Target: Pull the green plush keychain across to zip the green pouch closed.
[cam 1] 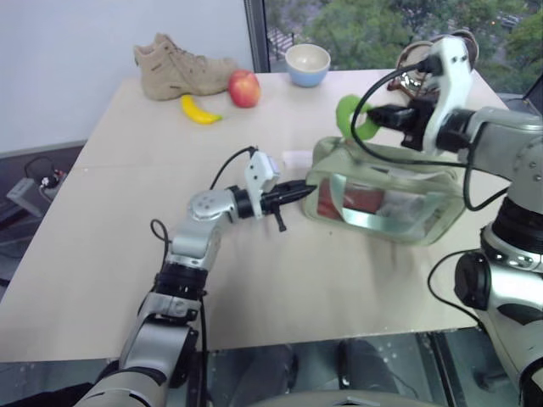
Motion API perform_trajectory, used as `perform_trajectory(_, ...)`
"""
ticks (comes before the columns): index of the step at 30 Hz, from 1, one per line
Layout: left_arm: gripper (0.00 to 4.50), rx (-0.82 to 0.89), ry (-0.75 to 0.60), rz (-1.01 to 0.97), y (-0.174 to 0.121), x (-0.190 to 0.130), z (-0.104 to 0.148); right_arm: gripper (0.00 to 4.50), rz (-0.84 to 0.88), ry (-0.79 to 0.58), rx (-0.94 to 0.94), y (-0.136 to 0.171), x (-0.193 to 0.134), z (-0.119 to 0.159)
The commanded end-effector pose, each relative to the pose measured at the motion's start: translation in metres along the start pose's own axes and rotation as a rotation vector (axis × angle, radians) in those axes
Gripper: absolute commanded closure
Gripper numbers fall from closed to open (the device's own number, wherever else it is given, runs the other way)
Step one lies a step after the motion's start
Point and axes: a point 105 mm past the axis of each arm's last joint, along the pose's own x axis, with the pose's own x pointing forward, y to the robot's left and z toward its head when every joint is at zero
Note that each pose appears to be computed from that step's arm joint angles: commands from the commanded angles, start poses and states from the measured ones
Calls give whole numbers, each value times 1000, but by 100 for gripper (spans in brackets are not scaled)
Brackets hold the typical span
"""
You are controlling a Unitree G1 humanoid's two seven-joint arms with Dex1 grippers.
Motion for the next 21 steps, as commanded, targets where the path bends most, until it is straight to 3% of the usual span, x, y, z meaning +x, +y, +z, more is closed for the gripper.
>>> perform_trajectory(1,450,14,22,8,-4,0,-3,448,-34,-129,-110,3,-18,31)
perform_trajectory(8,450,-5,35,92,3,-3,-6,448,-281,-91,-355,-26,-46,26)
perform_trajectory(13,450,-49,35,146,9,-6,-7,448,-415,-39,-425,-47,-67,11)
perform_trajectory(21,450,-86,42,214,17,-11,-9,448,-697,-2,-339,-92,-118,-12)
